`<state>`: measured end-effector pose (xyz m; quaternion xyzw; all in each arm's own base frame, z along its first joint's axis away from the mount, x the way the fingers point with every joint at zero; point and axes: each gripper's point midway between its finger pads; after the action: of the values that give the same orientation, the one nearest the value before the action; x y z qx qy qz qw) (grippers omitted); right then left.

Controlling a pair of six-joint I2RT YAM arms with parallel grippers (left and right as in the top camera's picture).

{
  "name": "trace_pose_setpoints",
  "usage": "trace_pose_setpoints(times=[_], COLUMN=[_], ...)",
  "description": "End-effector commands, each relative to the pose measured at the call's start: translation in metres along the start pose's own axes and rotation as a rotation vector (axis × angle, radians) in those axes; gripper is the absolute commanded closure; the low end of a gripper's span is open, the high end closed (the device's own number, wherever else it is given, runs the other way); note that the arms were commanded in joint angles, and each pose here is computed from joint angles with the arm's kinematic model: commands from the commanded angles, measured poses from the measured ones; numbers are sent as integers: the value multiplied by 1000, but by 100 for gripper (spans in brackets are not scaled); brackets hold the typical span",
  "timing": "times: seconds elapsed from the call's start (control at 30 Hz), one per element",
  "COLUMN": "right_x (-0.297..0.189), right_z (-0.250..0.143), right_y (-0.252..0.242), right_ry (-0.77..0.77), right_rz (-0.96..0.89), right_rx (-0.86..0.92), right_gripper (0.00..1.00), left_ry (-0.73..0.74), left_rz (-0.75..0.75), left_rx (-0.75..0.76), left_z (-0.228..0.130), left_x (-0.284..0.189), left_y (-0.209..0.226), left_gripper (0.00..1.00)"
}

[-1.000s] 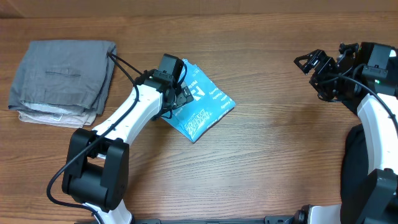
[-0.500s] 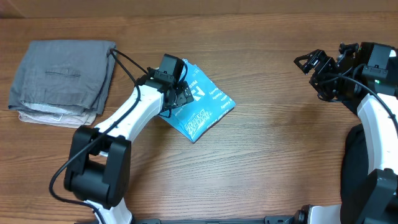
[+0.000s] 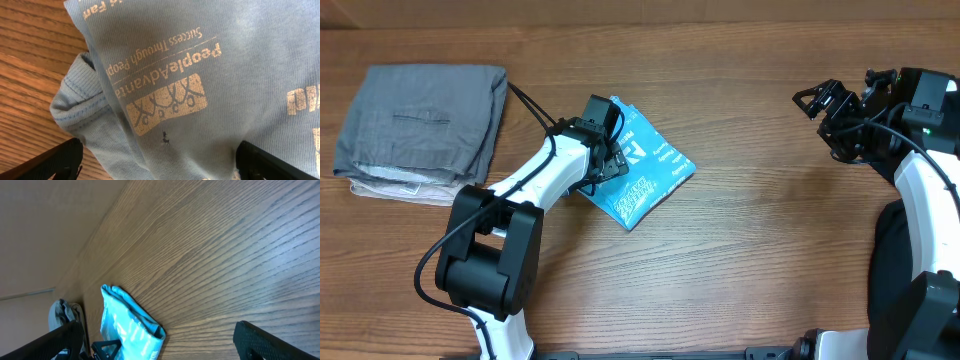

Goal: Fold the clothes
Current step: 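Hold the folded shirt with the left gripper and lower it onto the table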

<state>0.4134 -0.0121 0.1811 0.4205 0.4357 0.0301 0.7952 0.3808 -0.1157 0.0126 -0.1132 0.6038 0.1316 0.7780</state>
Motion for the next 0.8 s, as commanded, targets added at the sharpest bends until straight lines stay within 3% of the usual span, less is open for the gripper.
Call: trace_pose_setpoints(times=[0.0, 0.77], right_x=[-2, -2], right_z=[1, 1], right_y=[4, 4], right_ry=[-4, -4], right_rz=[12, 12], right_rx=[-10, -10], right_gripper=[0, 0], left_ry=[-4, 1], left_rz=[92, 145], left_rx=[4, 135], left_z=[-3, -3], left_x=[8, 6], left_y=[20, 30], left_gripper=[0, 0])
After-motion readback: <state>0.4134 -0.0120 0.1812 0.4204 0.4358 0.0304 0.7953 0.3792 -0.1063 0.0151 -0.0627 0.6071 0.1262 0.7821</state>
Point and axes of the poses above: each gripper's point midway between its finger pads, its own x axis out along the fingers, its own y axis along the line the jaws close on, z = x × y, and after that the axes turned 2 degrees about x, right-handed
